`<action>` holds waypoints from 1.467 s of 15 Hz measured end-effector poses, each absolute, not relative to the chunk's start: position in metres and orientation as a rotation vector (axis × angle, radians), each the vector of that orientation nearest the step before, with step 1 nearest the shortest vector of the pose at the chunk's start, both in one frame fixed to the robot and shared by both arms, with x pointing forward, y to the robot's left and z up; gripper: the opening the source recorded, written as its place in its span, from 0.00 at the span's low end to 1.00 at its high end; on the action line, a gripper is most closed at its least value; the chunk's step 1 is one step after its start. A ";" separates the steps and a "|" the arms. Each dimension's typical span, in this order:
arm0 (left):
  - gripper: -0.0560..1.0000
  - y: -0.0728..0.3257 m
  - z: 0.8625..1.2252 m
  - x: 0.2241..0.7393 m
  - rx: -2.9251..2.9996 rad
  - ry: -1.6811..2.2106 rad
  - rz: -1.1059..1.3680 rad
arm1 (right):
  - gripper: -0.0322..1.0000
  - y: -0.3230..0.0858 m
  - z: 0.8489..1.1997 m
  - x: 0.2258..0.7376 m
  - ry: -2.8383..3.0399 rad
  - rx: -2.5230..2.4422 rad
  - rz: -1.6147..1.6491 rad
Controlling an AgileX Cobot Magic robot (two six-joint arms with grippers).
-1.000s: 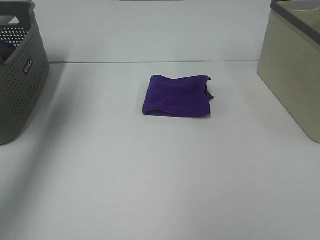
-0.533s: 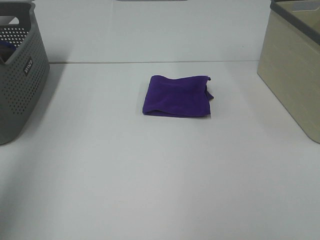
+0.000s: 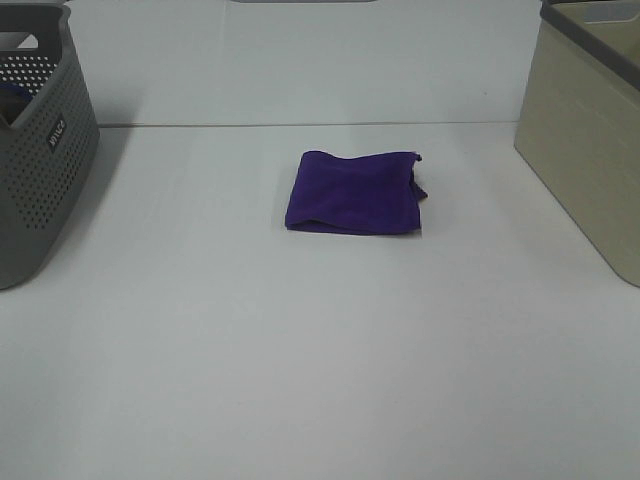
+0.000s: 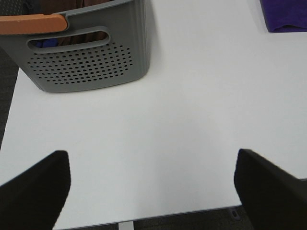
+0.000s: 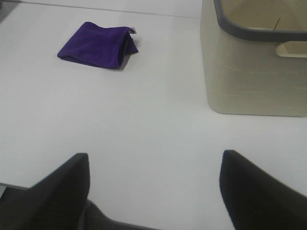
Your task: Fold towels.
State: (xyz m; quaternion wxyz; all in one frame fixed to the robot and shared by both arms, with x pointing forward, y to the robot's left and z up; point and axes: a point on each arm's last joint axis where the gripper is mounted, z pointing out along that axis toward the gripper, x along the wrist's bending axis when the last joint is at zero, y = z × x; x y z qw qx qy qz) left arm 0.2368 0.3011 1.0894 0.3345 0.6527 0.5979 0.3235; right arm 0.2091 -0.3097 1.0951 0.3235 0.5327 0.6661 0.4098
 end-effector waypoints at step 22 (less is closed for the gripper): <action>0.86 0.295 1.056 0.230 1.527 1.555 0.934 | 0.75 -0.299 1.036 0.235 1.791 1.483 1.001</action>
